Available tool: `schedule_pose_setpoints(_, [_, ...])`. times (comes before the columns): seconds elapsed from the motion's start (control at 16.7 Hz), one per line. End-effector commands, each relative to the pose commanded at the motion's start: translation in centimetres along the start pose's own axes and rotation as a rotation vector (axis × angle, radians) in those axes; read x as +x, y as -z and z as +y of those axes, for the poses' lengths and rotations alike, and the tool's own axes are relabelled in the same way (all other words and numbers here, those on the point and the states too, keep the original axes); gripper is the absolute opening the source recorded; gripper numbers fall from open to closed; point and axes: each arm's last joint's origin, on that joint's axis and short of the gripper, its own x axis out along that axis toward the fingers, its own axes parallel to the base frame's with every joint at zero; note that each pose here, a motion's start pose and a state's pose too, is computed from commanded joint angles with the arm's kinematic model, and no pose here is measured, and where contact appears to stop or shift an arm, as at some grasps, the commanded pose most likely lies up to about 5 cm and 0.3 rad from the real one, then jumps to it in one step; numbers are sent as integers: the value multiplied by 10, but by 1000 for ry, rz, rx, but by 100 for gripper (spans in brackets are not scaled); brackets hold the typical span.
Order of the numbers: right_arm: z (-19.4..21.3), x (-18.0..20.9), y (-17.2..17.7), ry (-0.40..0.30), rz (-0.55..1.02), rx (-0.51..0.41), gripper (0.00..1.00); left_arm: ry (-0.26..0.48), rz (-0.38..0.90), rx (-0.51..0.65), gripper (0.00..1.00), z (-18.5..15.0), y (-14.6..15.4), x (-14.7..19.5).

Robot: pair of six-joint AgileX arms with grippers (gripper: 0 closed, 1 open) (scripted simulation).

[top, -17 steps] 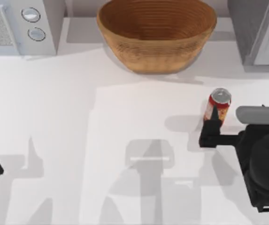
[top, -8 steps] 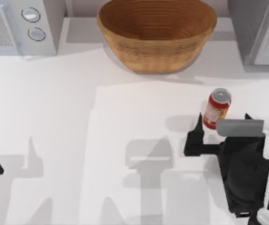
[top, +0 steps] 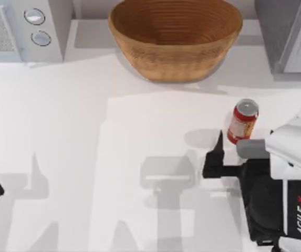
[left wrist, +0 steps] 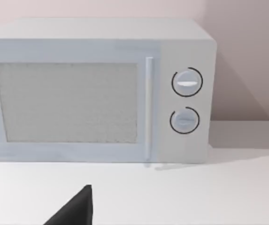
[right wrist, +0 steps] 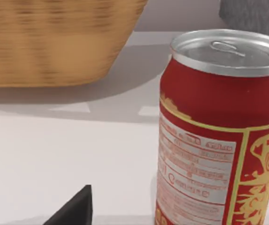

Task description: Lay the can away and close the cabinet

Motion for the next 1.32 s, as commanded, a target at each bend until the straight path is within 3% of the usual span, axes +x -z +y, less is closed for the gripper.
schedule_pose_setpoints(0.54, [0,3,5,2,9,-8,100,0,0,0,100,0,0,0])
schedule_pose_setpoints(1.32, [0,60,0,1,-2,0,100,0,0,0,100,0,0,0])
